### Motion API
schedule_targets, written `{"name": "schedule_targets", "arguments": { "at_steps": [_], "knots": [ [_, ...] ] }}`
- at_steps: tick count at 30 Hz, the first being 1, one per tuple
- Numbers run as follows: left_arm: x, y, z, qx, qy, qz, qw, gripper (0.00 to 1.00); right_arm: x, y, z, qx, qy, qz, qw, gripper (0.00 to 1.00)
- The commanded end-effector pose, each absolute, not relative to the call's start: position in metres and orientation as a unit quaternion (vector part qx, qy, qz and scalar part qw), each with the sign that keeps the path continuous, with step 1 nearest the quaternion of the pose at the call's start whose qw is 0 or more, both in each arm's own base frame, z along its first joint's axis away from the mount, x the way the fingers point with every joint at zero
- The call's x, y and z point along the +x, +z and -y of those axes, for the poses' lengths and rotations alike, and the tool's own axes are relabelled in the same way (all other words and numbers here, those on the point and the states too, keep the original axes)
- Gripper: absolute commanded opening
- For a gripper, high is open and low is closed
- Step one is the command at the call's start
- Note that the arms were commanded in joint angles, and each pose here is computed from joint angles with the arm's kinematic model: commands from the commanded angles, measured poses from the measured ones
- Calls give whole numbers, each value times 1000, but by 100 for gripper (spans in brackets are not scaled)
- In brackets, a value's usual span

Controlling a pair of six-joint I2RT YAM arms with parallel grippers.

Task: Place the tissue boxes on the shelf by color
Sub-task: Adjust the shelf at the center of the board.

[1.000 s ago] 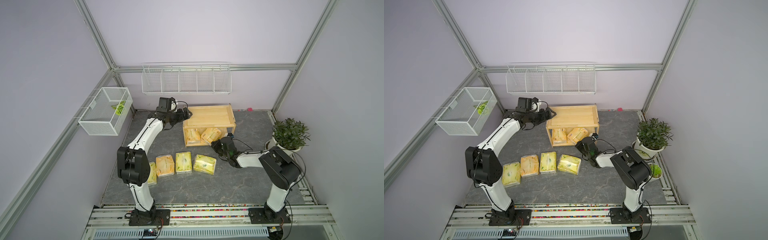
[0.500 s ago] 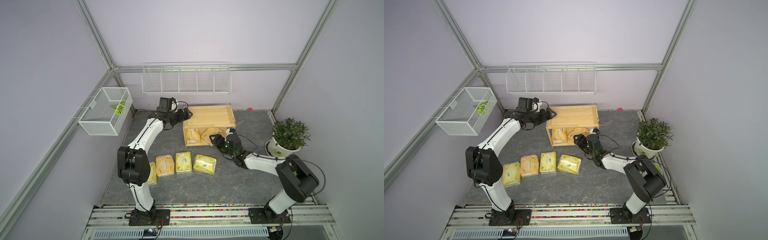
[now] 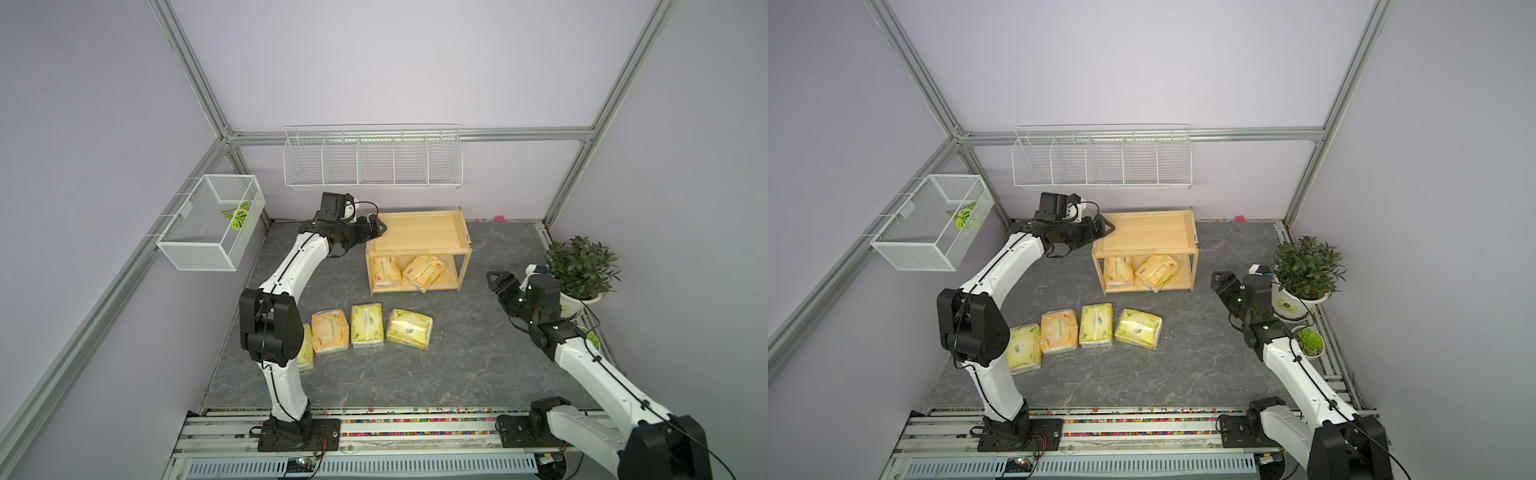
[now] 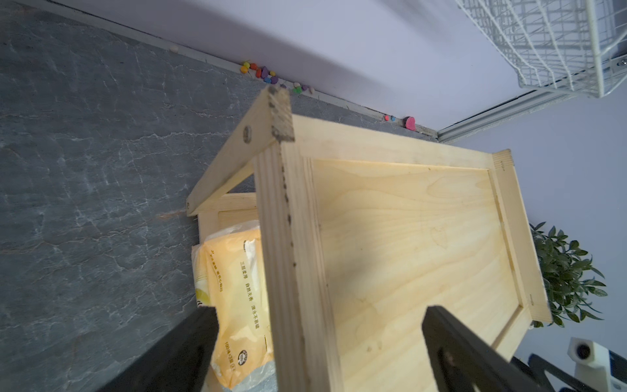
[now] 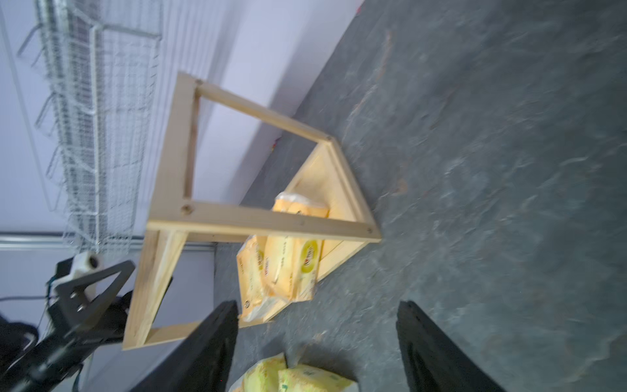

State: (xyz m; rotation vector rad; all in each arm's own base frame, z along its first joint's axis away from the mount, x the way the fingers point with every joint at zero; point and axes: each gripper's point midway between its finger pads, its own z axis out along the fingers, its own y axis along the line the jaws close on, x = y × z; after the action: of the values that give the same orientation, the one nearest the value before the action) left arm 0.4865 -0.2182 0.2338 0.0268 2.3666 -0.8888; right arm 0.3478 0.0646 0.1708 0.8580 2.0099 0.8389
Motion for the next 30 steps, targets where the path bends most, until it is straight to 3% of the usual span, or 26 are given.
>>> {"name": "schedule_targets", "arguments": {
  "at_steps": [1, 6, 16, 30],
  "knots": [
    [488, 237, 226, 32, -343, -889, 301, 100, 359, 145, -63, 325, 350, -820, 315, 78],
    [487, 238, 232, 43, -357, -885, 296, 100, 407, 130, -86, 278, 438, -826, 218, 74],
    [488, 237, 233, 48, -355, -887, 292, 100, 469, 118, -115, 245, 513, -803, 177, 71],
    [489, 235, 236, 56, -358, -887, 285, 100, 462, 119, -176, 181, 547, -806, 133, 69]
  ]
}}
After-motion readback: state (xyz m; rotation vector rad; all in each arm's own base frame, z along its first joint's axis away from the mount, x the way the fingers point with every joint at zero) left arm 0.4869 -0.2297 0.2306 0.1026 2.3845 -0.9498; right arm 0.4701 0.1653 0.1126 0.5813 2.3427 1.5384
